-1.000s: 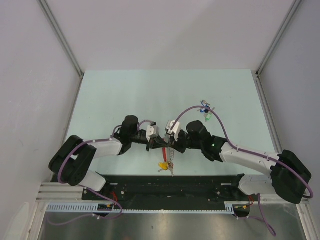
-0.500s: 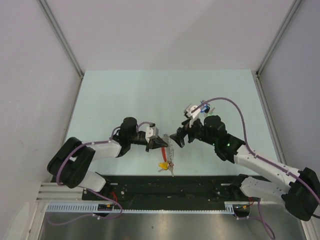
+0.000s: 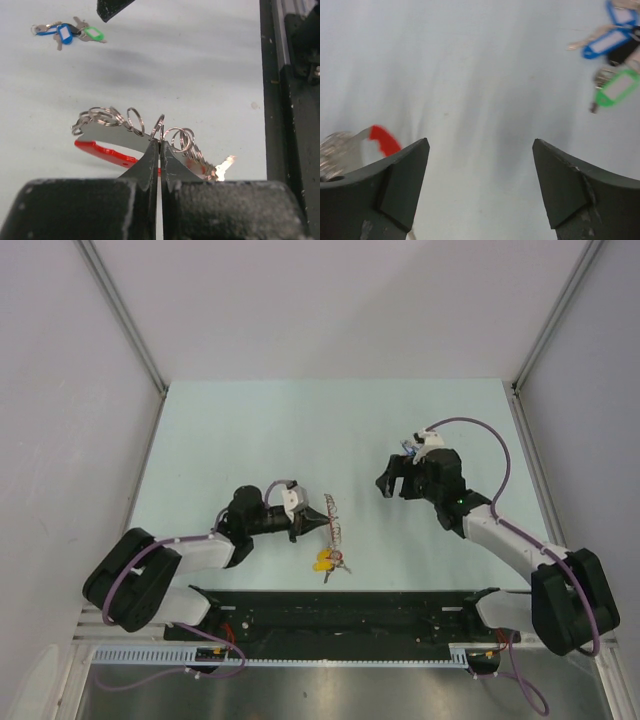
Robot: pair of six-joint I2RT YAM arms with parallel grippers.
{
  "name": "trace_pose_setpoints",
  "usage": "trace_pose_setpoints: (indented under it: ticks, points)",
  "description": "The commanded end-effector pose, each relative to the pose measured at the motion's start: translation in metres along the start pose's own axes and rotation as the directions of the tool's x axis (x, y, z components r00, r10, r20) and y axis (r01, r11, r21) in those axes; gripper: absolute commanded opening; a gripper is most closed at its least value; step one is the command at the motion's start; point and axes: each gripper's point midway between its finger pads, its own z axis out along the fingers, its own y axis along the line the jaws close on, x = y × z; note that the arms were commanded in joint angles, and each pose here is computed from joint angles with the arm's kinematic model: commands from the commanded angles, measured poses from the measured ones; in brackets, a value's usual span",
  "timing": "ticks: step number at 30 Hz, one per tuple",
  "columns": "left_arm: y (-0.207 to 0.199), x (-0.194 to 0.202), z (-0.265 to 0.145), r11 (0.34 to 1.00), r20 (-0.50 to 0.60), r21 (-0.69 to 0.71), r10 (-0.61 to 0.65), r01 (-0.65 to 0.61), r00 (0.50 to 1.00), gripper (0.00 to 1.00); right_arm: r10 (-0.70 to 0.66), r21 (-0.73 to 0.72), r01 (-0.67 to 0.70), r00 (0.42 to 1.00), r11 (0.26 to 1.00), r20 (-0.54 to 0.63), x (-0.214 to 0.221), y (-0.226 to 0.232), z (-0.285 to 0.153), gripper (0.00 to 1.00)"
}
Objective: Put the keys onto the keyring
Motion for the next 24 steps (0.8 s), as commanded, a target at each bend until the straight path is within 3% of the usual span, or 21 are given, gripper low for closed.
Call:
trace_pose_setpoints:
  ticks: [1,5,11,14,15,20,24]
  points:
    - [0.009,-0.025,-0.009,0.989,0.13,-0.113,-0.076,0.091,0.989,0.0,0.108,0.276,-0.122,0.992,0.953,0.065,-0.01,-0.066,0.017,0.83]
    - [0.012,-0.018,-0.01,0.978,0.116,-0.145,-0.132,0.148,0.984,0.01,0.115,0.395,-0.14,0.99,0.908,0.086,-0.016,-0.096,0.038,0.79]
    - [0.017,-0.02,-0.01,0.976,0.118,-0.168,-0.117,0.136,0.986,0.0,0.11,0.496,-0.139,0.99,0.857,0.087,-0.021,-0.129,0.067,0.69]
    - [0.02,-0.015,-0.01,0.972,0.107,-0.182,-0.128,0.146,0.986,0.0,0.113,0.518,-0.149,0.989,0.843,0.1,-0.03,-0.14,0.074,0.61]
    - [0.02,-0.013,-0.01,0.972,0.104,-0.184,-0.131,0.148,0.986,0.0,0.116,0.53,-0.155,0.987,0.834,0.107,-0.034,-0.147,0.077,0.54]
    - [0.021,-0.015,-0.009,0.973,0.103,-0.181,-0.125,0.142,0.987,0.0,0.137,0.581,-0.162,0.987,0.798,0.087,-0.035,-0.168,0.083,0.37]
    - [0.021,-0.014,-0.01,0.973,0.094,-0.186,-0.12,0.136,0.988,0.0,0.175,0.591,-0.186,0.982,0.785,0.076,-0.03,-0.179,0.09,0.32]
